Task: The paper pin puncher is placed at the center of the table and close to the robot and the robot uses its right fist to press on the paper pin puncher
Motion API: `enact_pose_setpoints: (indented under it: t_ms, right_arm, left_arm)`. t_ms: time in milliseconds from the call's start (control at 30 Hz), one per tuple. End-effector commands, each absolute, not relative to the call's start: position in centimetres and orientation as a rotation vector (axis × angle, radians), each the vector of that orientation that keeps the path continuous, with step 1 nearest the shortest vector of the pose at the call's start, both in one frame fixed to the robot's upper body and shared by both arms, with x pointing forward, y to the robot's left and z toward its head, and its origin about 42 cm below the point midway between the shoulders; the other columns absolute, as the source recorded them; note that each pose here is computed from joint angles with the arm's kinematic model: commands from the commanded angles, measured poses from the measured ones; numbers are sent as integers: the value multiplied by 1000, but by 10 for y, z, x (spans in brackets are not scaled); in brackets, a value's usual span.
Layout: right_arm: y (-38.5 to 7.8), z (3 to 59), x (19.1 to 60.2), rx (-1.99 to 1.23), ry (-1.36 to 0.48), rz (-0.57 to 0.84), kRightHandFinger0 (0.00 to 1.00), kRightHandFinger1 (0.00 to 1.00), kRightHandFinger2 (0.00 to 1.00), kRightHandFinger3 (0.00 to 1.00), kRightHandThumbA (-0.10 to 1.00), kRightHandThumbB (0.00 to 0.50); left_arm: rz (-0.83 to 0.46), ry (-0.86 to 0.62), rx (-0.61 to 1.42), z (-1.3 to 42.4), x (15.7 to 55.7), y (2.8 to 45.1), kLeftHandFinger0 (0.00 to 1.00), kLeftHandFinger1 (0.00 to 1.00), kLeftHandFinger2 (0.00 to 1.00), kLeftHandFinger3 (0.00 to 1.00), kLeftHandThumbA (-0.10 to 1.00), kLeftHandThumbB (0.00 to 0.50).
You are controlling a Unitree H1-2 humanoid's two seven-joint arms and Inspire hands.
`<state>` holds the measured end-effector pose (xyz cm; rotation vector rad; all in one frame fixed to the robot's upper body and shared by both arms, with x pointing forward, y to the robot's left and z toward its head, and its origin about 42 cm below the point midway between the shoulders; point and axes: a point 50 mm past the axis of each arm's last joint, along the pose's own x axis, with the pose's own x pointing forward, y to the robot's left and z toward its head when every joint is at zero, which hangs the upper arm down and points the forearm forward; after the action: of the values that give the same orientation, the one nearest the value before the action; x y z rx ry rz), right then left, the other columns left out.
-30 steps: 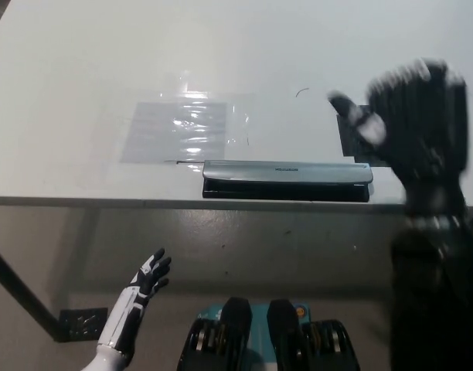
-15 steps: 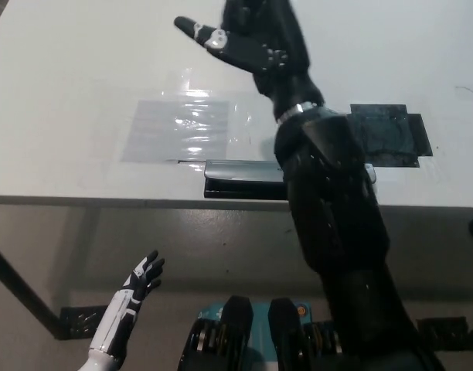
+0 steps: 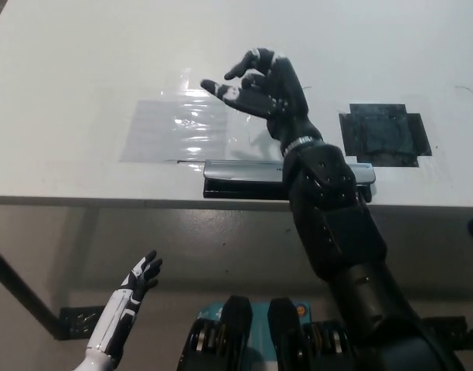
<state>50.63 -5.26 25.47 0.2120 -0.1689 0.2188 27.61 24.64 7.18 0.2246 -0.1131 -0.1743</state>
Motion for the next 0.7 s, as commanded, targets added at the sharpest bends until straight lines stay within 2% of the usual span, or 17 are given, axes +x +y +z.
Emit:
enact_pose_setpoints:
  t_ms: [0,33,167,233,300,333,367,400,467,500,533,567,667]
  right_arm:
    - [-59,264,508,233,-267,208,0,69,346,315,1000,95]
    - [-61,259,507,236,-262,205,0,71,345,315,1000,95]
    - [-68,242,505,214,-247,188,0,67,328,280,1000,96]
    - [-71,224,502,227,-207,178,0,36,277,230,1000,104]
    - [-76,211,500,229,-180,169,0,33,269,224,1000,104]
    - [-76,207,500,225,-161,161,5,50,278,224,1000,132]
    - [-76,195,498,214,-132,147,1,56,286,225,1000,122]
    - [-75,187,495,211,-123,146,0,93,345,278,1000,104]
    - [-75,163,487,211,-82,146,0,128,384,336,1000,73]
    - [-74,154,484,216,-70,144,0,112,351,304,1000,59]
    - [-72,137,478,235,-28,136,0,84,291,206,1000,57]
    - [-72,134,476,238,-24,134,0,68,271,171,1000,56]
    - [-65,87,453,217,111,133,0,33,277,148,1000,71]
  left_arm:
    - [-191,-168,268,85,282,251,1000,1000,1000,1000,1000,262]
    - [-190,-169,269,84,282,251,1000,1000,1000,1000,1000,256]
    - [-190,-168,275,86,286,251,1000,1000,1000,1000,1000,293]
    - [-193,-165,283,86,284,252,1000,1000,1000,1000,1000,288]
    - [-193,-172,276,87,286,252,1000,1000,1000,1000,1000,251]
    - [-192,-176,274,88,289,253,1000,1000,1000,1000,1000,259]
    - [-189,-179,278,89,291,254,1000,1000,1000,1000,1000,267]
    - [-187,-177,279,89,290,254,1000,1000,1000,1000,1000,286]
    - [-189,-167,283,86,286,254,1000,1000,1000,1000,1000,297]
    - [-193,-163,283,86,286,254,1000,1000,1000,1000,1000,297]
    - [-200,-156,280,86,284,254,1000,1000,1000,1000,1000,287]
    - [-201,-154,280,85,283,254,1000,1000,1000,1000,1000,287]
    - [-198,-151,278,85,283,254,1000,1000,1000,1000,1000,286]
